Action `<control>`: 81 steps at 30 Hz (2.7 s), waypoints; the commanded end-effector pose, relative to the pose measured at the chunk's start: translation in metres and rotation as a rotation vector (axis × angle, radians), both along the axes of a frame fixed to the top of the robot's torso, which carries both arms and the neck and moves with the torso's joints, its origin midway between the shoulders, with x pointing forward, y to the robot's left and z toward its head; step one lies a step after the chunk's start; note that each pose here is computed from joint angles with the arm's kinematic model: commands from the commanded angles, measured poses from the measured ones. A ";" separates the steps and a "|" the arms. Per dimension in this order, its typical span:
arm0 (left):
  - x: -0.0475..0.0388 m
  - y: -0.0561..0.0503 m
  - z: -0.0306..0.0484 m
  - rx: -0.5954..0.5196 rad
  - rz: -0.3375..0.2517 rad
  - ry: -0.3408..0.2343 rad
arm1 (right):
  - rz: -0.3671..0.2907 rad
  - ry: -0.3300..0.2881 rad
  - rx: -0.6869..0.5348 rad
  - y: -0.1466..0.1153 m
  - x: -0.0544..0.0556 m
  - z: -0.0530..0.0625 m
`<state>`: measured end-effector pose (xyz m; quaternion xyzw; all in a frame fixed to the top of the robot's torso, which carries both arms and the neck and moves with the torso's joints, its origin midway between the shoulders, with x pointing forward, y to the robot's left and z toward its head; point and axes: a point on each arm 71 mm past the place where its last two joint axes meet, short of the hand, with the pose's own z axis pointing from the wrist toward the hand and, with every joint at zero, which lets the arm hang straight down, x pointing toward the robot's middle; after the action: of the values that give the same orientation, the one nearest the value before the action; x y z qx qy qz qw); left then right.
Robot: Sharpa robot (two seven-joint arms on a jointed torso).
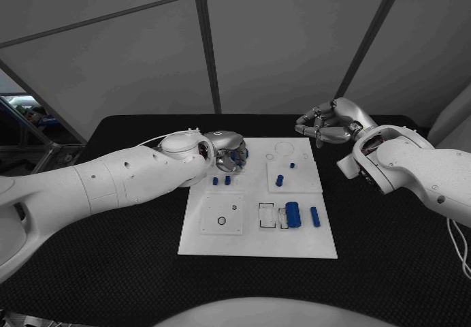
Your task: Assemble the parts on the task board
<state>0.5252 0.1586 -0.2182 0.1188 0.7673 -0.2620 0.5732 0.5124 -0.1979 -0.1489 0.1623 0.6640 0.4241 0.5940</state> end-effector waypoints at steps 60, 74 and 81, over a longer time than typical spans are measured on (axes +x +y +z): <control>-0.0111 0.055 -0.0021 -0.107 0.126 0.046 | -0.009 -0.009 -0.004 -0.004 0.001 0.001; -0.0093 0.050 -0.0052 -0.093 0.119 0.071 | -0.007 -0.008 -0.004 -0.003 0.002 0.001; -0.0087 0.050 -0.0061 -0.089 0.118 0.078 | -0.008 -0.008 -0.005 -0.003 0.001 0.001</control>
<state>0.5163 0.2093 -0.2241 0.0369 0.7784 -0.2666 0.5672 0.5139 -0.2018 -0.1496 0.1640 0.6642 0.4193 0.5968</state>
